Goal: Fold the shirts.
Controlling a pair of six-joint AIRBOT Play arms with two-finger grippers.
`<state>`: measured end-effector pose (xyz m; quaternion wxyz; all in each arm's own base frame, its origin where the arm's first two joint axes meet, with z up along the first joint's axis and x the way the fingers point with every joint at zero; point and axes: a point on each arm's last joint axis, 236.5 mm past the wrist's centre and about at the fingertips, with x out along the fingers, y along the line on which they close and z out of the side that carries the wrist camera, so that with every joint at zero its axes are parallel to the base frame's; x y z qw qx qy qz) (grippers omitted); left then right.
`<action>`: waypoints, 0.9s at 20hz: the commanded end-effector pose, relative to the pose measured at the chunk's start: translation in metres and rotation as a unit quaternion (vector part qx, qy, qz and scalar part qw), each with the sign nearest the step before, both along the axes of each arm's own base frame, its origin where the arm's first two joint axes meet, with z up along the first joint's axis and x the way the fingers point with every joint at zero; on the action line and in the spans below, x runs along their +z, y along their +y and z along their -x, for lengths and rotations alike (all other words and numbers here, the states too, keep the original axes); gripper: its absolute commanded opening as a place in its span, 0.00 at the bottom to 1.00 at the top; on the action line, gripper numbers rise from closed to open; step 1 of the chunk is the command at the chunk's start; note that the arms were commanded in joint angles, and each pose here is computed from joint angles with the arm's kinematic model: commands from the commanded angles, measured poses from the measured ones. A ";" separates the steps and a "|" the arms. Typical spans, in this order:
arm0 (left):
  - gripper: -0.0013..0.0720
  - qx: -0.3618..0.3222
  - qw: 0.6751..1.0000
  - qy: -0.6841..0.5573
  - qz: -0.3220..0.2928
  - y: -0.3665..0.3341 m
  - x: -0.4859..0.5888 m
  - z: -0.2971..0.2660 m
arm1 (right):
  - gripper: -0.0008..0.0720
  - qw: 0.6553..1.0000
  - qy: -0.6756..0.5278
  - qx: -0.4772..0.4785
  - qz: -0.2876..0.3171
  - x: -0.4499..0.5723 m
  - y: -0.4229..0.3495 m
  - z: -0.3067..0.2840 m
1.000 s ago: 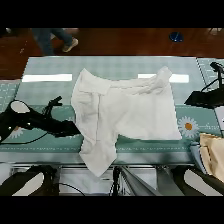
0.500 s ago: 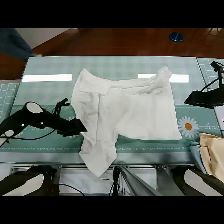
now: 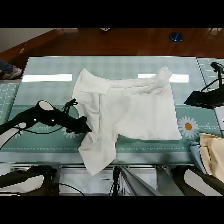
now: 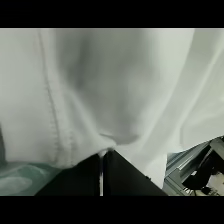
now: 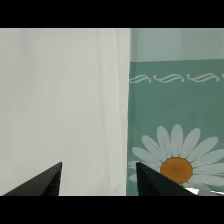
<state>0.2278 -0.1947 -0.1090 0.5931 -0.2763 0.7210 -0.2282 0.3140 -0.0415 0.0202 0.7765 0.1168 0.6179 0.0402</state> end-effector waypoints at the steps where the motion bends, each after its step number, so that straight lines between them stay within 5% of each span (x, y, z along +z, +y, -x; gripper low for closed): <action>1: 0.05 -0.043 0.998 -0.009 0.042 -0.013 0.023 -0.001 | 0.74 1.000 0.017 0.001 0.019 -0.004 -0.010 0.009; 9: 0.05 -0.068 0.995 -0.037 0.056 -0.016 0.040 -0.002 | 0.74 0.980 0.083 -0.116 -0.141 -0.054 -0.008 0.067; 18: 0.05 -0.076 0.994 -0.044 0.058 -0.016 0.040 -0.001 | 0.74 0.971 0.166 -0.115 -0.129 -0.109 0.004 0.123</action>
